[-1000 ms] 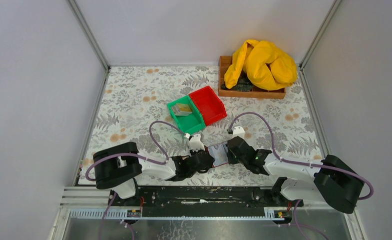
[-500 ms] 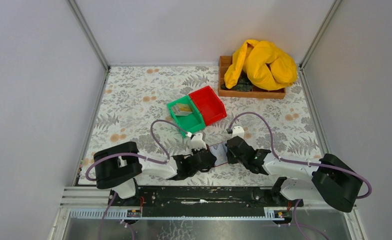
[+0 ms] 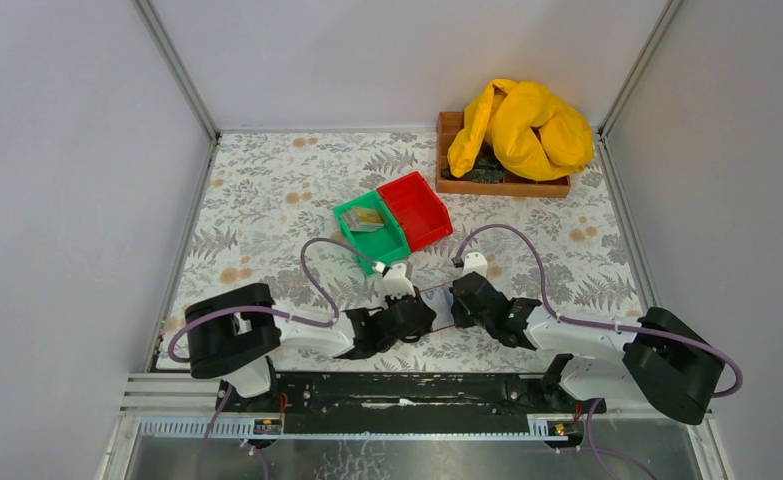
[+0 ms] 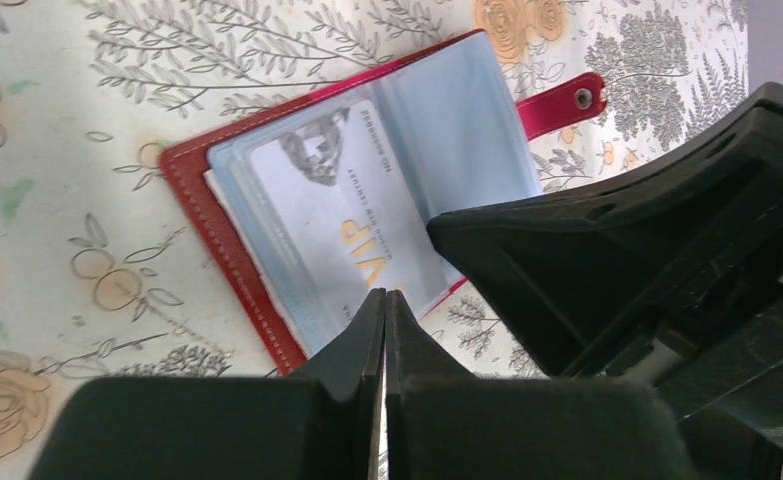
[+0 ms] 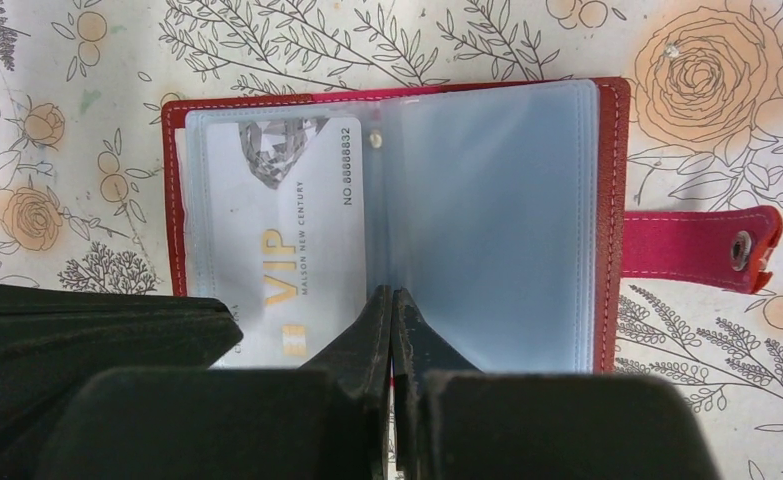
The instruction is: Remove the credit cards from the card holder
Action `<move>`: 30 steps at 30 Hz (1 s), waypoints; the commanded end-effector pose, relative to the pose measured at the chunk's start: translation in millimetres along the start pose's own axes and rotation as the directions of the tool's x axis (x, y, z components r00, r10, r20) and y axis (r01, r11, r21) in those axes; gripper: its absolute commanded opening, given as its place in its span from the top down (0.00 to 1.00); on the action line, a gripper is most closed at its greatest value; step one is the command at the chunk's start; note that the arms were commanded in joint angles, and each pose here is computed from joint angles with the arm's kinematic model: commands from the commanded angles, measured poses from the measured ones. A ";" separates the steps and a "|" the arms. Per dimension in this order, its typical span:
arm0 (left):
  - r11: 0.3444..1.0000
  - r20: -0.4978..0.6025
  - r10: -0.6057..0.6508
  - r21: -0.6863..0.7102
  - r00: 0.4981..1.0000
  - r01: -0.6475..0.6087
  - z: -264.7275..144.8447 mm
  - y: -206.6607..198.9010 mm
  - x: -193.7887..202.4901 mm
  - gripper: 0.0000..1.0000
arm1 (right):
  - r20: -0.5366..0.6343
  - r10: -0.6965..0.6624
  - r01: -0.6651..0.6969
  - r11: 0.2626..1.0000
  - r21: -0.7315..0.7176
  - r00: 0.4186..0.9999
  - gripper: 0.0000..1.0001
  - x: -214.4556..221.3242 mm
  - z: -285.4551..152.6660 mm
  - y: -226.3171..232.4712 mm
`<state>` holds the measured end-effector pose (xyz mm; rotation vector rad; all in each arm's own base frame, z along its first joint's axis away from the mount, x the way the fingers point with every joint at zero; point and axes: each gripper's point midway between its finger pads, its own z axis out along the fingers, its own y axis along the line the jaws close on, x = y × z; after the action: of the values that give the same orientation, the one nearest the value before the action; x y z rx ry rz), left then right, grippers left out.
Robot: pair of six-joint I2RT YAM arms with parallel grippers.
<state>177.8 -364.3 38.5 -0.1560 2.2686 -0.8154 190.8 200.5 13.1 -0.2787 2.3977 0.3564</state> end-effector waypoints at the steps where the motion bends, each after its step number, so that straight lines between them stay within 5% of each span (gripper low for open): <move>1: 0.998 0.030 -0.030 -0.048 0.999 0.032 -5.3 19.7 -5.9 1.00 | 0.015 0.007 -0.007 1.000 -0.025 1.000 1.00 -5.8 -2.9 4.5; 10: 0.994 -0.003 -0.087 -0.070 0.996 0.087 -2.2 36.8 1.2 1.00 | -0.033 0.053 -0.057 0.990 -0.130 0.998 1.00 6.0 -1.6 23.9; 30: 0.992 0.003 -0.094 -0.089 0.996 0.094 -6.3 44.7 -1.9 1.00 | -0.023 0.050 -0.052 0.994 -0.091 0.998 1.00 7.5 -0.6 15.2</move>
<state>179.0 -333.1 20.8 -0.2911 2.3083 -0.7970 184.9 210.5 13.1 -0.2627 2.4058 0.4555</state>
